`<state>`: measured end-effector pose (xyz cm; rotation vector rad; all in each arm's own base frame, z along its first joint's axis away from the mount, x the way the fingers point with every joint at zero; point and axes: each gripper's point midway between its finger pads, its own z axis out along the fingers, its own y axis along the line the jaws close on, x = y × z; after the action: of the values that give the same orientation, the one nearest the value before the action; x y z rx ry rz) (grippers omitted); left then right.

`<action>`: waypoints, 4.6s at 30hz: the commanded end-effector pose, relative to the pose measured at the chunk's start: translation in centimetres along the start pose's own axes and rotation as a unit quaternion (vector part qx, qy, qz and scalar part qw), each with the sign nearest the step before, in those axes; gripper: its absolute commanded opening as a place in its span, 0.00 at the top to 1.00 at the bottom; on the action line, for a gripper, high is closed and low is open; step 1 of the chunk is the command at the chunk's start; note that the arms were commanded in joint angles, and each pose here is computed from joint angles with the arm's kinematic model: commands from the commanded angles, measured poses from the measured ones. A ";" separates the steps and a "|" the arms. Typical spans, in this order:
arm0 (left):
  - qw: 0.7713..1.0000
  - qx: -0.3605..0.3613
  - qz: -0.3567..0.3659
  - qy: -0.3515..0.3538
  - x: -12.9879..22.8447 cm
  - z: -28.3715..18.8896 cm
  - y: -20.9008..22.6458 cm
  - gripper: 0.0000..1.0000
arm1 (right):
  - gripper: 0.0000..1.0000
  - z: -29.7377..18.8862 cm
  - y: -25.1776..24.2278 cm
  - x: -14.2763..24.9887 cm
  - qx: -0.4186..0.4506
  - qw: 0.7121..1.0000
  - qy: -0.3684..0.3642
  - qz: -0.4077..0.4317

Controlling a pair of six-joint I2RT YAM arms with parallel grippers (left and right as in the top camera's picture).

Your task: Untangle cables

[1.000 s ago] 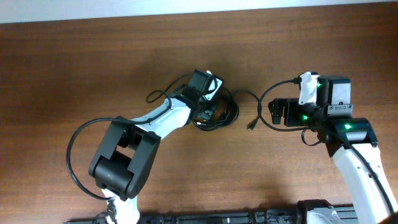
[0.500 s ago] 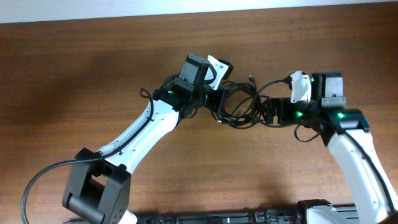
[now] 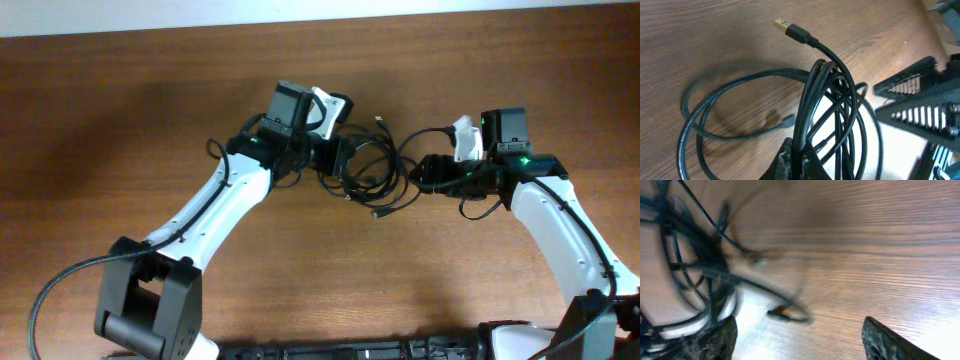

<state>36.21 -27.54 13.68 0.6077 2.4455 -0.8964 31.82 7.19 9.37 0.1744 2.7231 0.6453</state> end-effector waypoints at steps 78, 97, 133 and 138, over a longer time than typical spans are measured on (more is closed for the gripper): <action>0.985 -0.126 -0.107 0.043 3.0 -5.7 10.2 1.00 | 0.60 -4.3 10.1 -8.5 -0.071 0.983 -0.133 -0.107; 0.900 -0.335 -0.277 0.030 5.9 -8.9 15.8 1.00 | 0.56 12.0 13.8 1.0 -0.009 0.951 0.032 -0.306; 0.821 -0.431 -0.374 0.017 9.6 -17.1 24.1 1.00 | 0.96 -3.2 -11.5 -5.4 0.355 0.920 -0.071 0.149; 0.791 -0.465 -0.397 0.006 10.8 -19.9 26.3 1.00 | 0.96 -6.5 -15.8 -4.8 0.435 0.879 -0.081 0.176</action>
<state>36.81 4.30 7.81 -0.7521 2.7573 0.1266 34.46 -6.70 8.24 0.8036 2.6879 -0.3902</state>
